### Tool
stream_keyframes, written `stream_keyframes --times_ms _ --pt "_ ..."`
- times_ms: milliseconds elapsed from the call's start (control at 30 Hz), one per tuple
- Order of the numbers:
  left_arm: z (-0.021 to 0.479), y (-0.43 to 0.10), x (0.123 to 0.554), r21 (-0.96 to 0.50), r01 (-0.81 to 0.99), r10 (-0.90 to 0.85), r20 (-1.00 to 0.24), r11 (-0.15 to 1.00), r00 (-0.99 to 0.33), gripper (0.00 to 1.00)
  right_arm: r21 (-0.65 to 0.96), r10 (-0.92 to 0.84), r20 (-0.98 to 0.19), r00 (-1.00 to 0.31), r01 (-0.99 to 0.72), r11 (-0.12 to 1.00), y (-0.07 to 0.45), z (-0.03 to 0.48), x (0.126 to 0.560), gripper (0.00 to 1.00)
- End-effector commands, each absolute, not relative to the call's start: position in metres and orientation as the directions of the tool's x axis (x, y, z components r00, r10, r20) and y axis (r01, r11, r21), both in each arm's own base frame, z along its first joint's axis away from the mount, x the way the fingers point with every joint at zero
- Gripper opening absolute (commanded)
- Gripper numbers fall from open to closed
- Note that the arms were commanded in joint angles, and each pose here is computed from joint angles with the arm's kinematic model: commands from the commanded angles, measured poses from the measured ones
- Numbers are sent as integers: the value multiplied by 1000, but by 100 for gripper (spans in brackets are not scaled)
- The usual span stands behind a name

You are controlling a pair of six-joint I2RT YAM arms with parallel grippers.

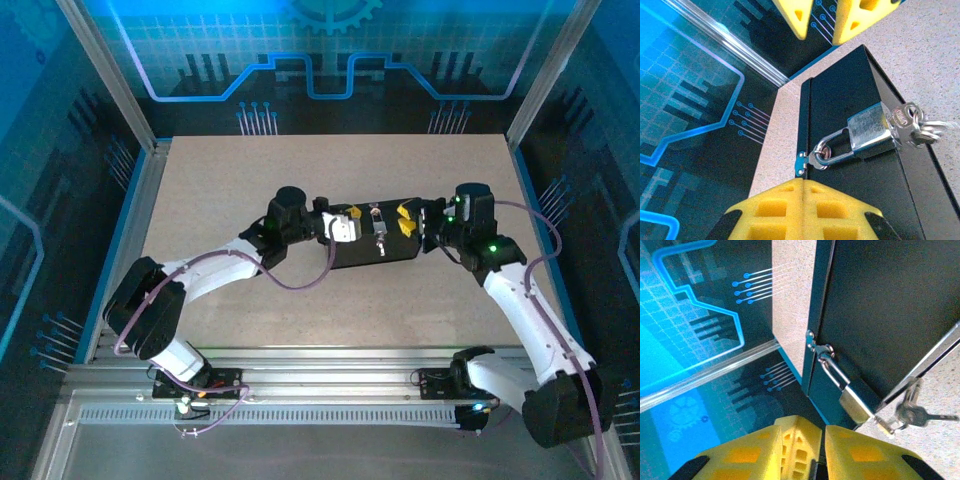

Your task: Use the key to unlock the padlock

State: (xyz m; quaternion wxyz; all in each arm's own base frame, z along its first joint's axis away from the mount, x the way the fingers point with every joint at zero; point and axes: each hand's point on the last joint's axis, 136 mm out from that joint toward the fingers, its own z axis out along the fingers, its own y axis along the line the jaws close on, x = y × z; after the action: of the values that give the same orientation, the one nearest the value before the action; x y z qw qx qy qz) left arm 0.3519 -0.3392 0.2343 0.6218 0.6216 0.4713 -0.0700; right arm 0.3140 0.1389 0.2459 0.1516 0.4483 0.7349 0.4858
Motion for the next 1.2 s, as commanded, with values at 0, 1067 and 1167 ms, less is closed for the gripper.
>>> stream_keyframes --times_ms 0,1067,1167 --pt "257 -335 347 653 716 427 -737 249 524 0 851 659 2 -752 347 394 149 262 312 36" --pt "261 -287 381 155 785 366 -926 599 -97 23 -26 -267 -465 -844 -289 957 165 208 313 62" --pt "260 -287 381 151 787 363 -926 599 -99 22 -19 -268 -478 -837 -294 955 170 204 316 63"
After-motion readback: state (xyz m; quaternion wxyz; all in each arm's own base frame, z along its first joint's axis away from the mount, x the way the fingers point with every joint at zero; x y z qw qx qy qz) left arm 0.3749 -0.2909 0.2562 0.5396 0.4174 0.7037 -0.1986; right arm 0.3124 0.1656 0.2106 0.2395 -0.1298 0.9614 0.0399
